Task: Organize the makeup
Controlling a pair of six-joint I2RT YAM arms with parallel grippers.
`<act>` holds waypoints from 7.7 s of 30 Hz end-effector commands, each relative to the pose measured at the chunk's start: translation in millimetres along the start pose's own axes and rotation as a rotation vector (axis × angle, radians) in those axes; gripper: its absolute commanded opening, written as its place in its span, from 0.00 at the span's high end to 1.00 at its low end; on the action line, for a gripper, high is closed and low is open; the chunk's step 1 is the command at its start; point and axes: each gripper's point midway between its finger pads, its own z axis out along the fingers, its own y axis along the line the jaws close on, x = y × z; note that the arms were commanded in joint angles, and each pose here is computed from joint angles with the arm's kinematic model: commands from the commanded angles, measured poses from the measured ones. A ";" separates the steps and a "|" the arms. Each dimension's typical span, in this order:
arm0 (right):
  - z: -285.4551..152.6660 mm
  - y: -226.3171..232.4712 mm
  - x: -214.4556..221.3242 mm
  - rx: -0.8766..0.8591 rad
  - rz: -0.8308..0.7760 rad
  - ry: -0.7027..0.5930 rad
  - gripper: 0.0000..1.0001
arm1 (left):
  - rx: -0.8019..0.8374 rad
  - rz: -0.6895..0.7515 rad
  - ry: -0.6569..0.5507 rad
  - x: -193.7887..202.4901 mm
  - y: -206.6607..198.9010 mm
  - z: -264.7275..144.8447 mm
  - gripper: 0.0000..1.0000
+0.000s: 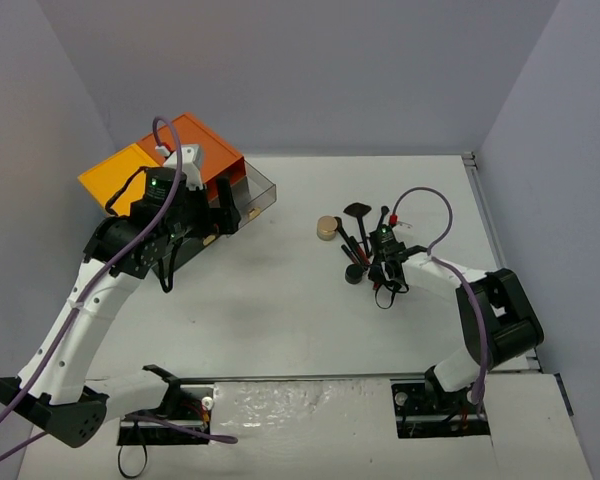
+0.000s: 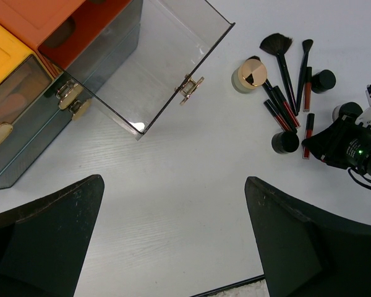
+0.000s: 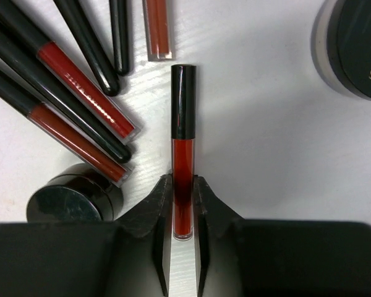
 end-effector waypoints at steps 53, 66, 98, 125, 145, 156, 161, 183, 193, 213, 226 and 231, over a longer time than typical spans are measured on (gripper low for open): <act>-252.9 379.1 -157.9 -0.924 -0.359 -0.652 0.55 | -0.163 -0.115 -0.051 14.1 55.2 -35.6 0.03; -130.4 125.7 -149.9 -0.287 -0.091 -0.432 0.54 | -0.149 -0.111 -0.055 8.5 52.1 -31.2 0.03; 53.8 6.6 -87.3 0.019 -0.032 -0.061 0.60 | -0.208 -0.069 -0.066 9.5 66.1 -50.5 0.03; -256.2 240.6 -180.7 -0.788 -0.459 -0.568 0.99 | -0.214 -0.067 -0.087 -1.7 65.8 -48.2 0.03; -271.4 413.2 -157.2 -1.071 -0.554 -0.620 0.62 | -0.216 -0.082 -0.075 18.8 71.2 -68.4 0.03; -267.7 296.5 -193.7 -0.771 -0.483 -0.713 0.43 | -0.182 -0.083 -0.076 15.0 64.5 -60.5 0.03; -215.6 205.9 -189.3 -0.608 -0.427 -0.606 0.44 | -0.170 -0.072 -0.077 9.8 61.5 -54.7 0.03; -2.2 55.4 -78.3 -0.228 -0.374 0.017 0.71 | -0.138 -0.080 -0.063 7.8 55.0 -43.2 0.03; 22.7 60.9 -70.3 -0.218 -0.396 0.055 0.77 | -0.173 -0.069 -0.058 12.3 62.3 -49.1 0.03; 26.4 58.8 -42.2 -0.128 -0.375 0.060 0.72 | -0.169 -0.087 -0.049 15.0 61.5 -44.8 0.03; 18.7 54.0 -16.6 -0.160 -0.347 0.110 0.74 | -0.160 -0.088 -0.054 13.9 59.7 -44.9 0.03; 14.5 46.1 -0.9 -0.146 -0.312 0.135 0.72 | -0.152 -0.090 -0.055 13.7 58.3 -45.0 0.03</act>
